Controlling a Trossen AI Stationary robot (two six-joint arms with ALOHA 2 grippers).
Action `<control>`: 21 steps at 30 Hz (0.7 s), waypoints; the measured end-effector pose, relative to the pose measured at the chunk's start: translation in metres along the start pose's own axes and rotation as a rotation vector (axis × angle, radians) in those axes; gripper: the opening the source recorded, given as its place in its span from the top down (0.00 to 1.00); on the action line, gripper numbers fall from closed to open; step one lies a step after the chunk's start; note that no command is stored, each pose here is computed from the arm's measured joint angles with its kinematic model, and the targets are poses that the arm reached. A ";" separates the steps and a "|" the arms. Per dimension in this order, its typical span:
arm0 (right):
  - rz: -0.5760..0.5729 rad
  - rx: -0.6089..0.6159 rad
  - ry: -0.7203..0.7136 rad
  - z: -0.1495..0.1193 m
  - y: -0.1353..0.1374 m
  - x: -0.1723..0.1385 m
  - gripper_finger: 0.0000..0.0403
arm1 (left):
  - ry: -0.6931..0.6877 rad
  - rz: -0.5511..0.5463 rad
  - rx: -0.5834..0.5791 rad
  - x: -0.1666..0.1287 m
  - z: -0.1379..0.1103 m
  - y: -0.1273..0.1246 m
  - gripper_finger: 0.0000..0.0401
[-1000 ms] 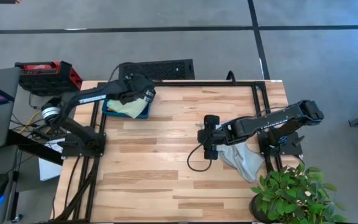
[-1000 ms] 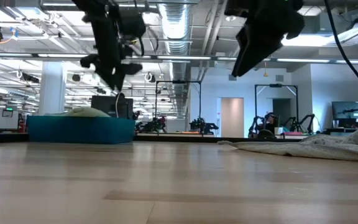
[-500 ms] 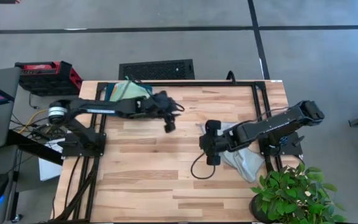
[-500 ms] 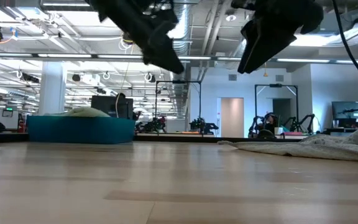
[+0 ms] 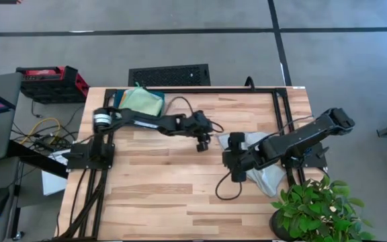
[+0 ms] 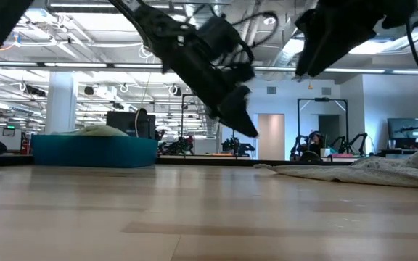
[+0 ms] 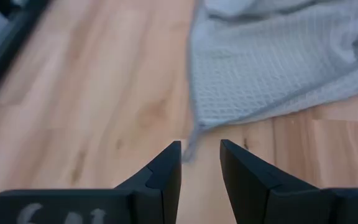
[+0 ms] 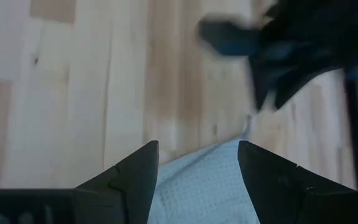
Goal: Fold microfiber towels
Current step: Fold the gray towel
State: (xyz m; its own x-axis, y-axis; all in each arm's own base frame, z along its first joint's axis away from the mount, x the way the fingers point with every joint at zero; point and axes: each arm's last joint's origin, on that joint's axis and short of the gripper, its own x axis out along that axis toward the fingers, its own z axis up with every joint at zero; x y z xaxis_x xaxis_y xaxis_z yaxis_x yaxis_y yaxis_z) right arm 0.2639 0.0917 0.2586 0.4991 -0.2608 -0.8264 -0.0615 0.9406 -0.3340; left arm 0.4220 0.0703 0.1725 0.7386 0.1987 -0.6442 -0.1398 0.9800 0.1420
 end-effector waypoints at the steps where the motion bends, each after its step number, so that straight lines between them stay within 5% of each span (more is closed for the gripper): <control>1: -0.011 0.001 0.011 -0.002 -0.002 -0.002 0.39 | 0.004 -0.006 0.005 0.008 0.000 -0.002 0.74; 10: -0.013 0.039 0.016 -0.005 -0.004 -0.007 0.39 | 0.020 -0.020 0.071 0.057 0.009 -0.011 0.74; 21: -0.015 0.037 0.035 -0.007 -0.005 -0.007 0.39 | 0.108 -0.032 0.079 0.071 -0.001 -0.013 0.74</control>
State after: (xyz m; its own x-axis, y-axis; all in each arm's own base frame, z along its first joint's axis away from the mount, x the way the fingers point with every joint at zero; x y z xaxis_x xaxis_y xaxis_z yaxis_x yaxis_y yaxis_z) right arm 0.2549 0.0876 0.2629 0.4695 -0.2819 -0.8367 -0.0216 0.9437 -0.3301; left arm 0.4752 0.0713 0.1239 0.6662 0.1719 -0.7256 -0.0618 0.9824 0.1760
